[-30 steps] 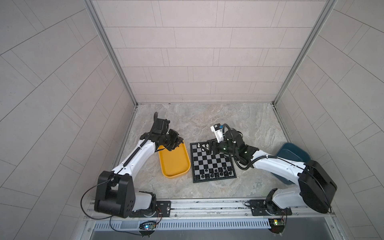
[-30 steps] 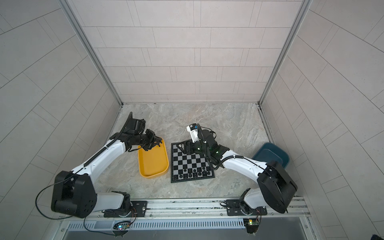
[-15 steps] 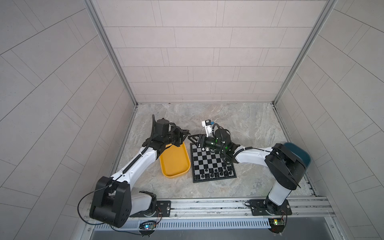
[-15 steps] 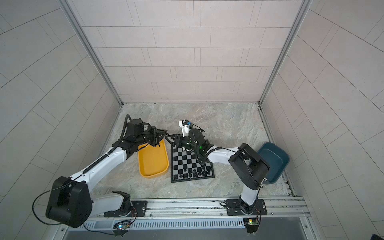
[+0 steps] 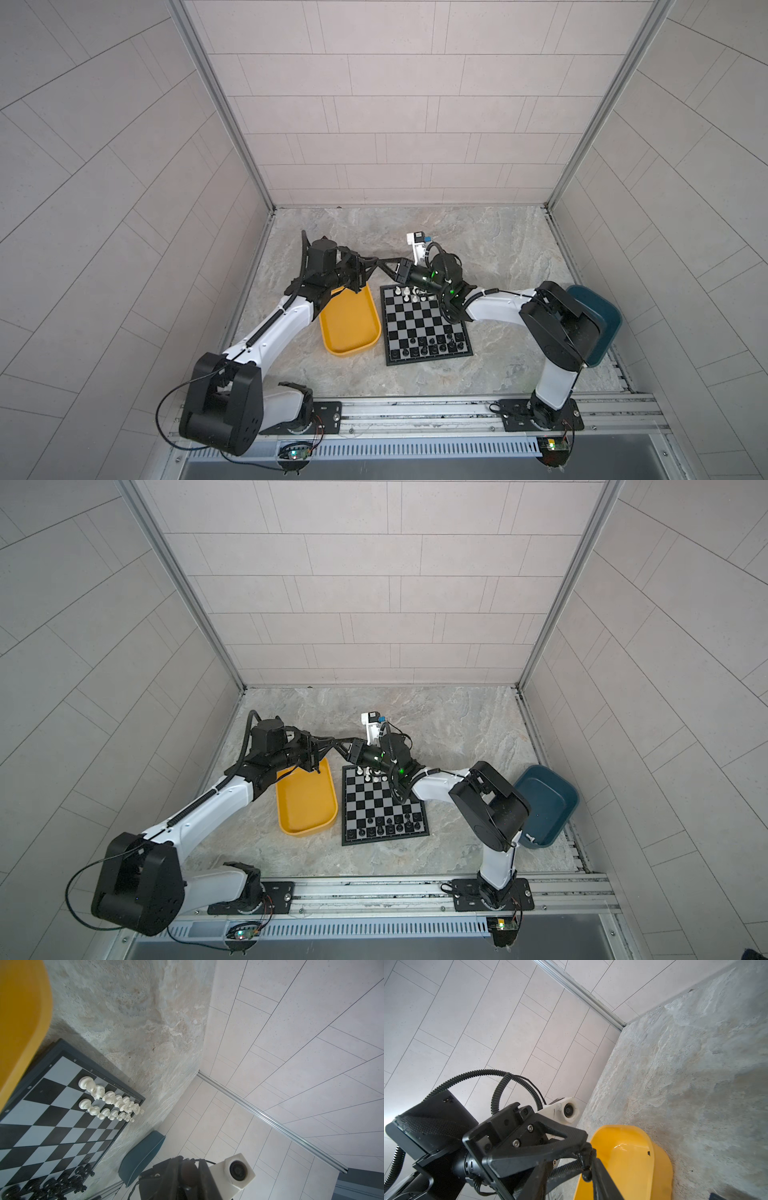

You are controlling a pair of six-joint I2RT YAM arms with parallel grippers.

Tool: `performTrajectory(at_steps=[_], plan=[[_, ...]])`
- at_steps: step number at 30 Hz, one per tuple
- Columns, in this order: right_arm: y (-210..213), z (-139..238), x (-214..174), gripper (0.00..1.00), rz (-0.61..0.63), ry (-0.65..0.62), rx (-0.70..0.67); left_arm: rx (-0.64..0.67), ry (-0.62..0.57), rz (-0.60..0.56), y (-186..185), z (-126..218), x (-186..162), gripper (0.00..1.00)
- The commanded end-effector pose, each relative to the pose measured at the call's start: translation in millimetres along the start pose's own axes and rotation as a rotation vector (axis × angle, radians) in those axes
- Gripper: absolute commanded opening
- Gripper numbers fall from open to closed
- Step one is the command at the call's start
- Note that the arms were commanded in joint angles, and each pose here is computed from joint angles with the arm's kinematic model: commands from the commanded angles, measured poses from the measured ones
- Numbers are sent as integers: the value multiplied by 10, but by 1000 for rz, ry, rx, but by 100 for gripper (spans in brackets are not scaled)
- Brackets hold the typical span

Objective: Set up the chess pieces on the board
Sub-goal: 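Carry the pawn with the left gripper over the board while the right gripper approaches, then close the right gripper on the pawn while the left gripper releases it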

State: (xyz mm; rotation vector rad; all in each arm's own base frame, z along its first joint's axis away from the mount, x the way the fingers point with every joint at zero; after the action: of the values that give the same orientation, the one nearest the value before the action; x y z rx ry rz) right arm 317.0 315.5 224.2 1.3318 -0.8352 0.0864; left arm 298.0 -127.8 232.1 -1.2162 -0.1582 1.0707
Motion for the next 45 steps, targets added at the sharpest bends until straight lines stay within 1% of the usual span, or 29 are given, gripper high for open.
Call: performTrajectory(at_steps=[1,5,9,16,25,27,29,30,31,32,33,34,36,37,39,40,41,43,45], plan=[[60,-64,32,35,-33,-10,56,-25,19,-2,-4,3,-25,16],[-29,-61,-3,33,-39,-3,11,-51,30,1,-35,2,-40,16],[-37,-69,23,32,-52,-11,21,-48,31,-3,-38,0,-45,16],[-7,-83,29,22,-64,-7,51,-57,23,0,-11,-14,-27,16],[9,-90,52,0,-79,-18,74,-57,20,0,18,-26,-16,16],[16,-85,63,0,-78,-19,80,-57,21,-3,23,-30,-15,17],[30,-76,72,0,-77,-16,87,-53,17,-13,33,-28,-11,20],[40,-68,79,0,-75,-14,91,-47,15,-18,40,-30,-6,24],[53,-54,97,0,-70,-13,94,-40,13,-28,48,-33,3,31],[68,-30,109,0,-65,-10,91,-39,14,-54,41,-35,5,44],[77,2,133,0,-58,-10,83,-31,14,-80,38,-35,18,69],[71,53,162,0,-51,-7,64,-5,18,-112,38,-34,23,100],[45,164,212,0,-38,11,19,59,29,-208,17,-2,56,100],[40,237,249,0,-30,33,-15,110,28,-279,26,38,67,100],[32,366,249,0,0,125,-110,235,26,-443,5,147,53,100],[42,460,217,0,35,192,-190,283,33,-554,-45,200,25,100],[70,581,185,0,96,262,-275,346,51,-648,-45,266,-6,100],[139,817,129,0,213,398,-446,445,47,-809,-56,409,-35,100],[211,1036,81,0,295,533,-578,495,28,-931,-51,538,-59,100]])
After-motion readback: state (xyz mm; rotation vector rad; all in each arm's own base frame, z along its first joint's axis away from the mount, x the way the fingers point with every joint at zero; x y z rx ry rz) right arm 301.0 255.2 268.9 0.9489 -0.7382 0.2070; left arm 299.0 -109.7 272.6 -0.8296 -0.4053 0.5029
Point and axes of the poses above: each gripper's point midway between its finger pads, its own z axis back along the fingers, its own y axis along the line the jaws close on, x = y × z, the point moved 8 cm from there along z, back along the fingers, and after that the axes turned 3 degrees about z, right-handed, at the moved point
